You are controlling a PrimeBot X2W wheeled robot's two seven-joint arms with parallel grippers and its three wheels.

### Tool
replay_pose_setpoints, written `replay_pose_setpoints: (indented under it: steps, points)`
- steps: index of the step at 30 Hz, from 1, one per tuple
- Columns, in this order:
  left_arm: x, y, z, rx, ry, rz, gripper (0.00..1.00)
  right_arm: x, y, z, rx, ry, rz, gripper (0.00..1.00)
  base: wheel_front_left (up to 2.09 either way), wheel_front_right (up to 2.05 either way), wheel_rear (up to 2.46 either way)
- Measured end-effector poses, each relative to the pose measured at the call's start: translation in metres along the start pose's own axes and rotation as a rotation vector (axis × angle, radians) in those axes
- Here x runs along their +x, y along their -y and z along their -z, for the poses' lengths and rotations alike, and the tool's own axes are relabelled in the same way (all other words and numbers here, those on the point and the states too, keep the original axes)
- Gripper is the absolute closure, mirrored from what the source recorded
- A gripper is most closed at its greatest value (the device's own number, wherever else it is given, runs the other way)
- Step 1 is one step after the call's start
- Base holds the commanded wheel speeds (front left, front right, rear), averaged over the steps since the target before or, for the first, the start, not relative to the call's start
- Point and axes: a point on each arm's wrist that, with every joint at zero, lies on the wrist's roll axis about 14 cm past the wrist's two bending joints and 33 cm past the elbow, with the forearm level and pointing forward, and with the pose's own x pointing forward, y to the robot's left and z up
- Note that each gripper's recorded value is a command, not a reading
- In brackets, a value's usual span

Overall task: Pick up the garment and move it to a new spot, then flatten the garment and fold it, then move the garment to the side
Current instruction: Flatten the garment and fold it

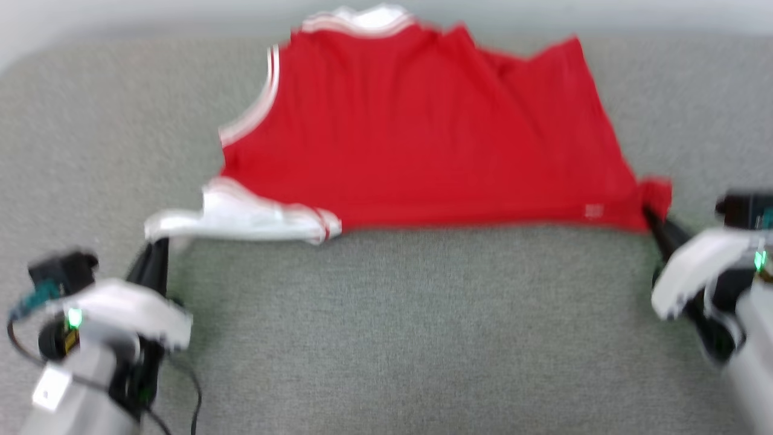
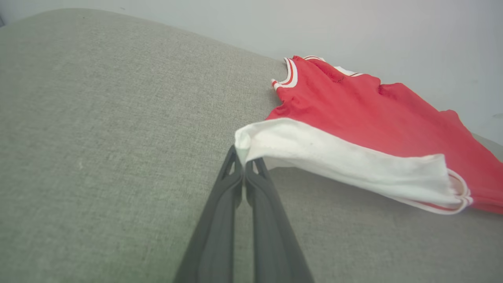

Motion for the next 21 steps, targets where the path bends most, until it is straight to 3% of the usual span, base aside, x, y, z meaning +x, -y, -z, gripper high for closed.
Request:
replay_pose_setpoints:
  steps: [7,13,21]
  points:
    - [-0.069,-0.012,0.006,-0.036,-0.02,-0.054,1.0,-0.06,0.002,0.036,0.045,-0.036,0.019,1.0,0.0,0.0,0.0]
    - [-0.12,-0.013,0.014,-0.046,-0.039,-0.087,1.0,-0.104,0.006,0.058,0.012,-0.045,0.05,1.0,0.0,0.0,0.0]
    - [-0.169,-0.021,0.027,-0.06,-0.093,-0.147,1.0,-0.156,-0.002,0.087,0.033,-0.1,0.101,1.0,0.0,0.0,0.0]
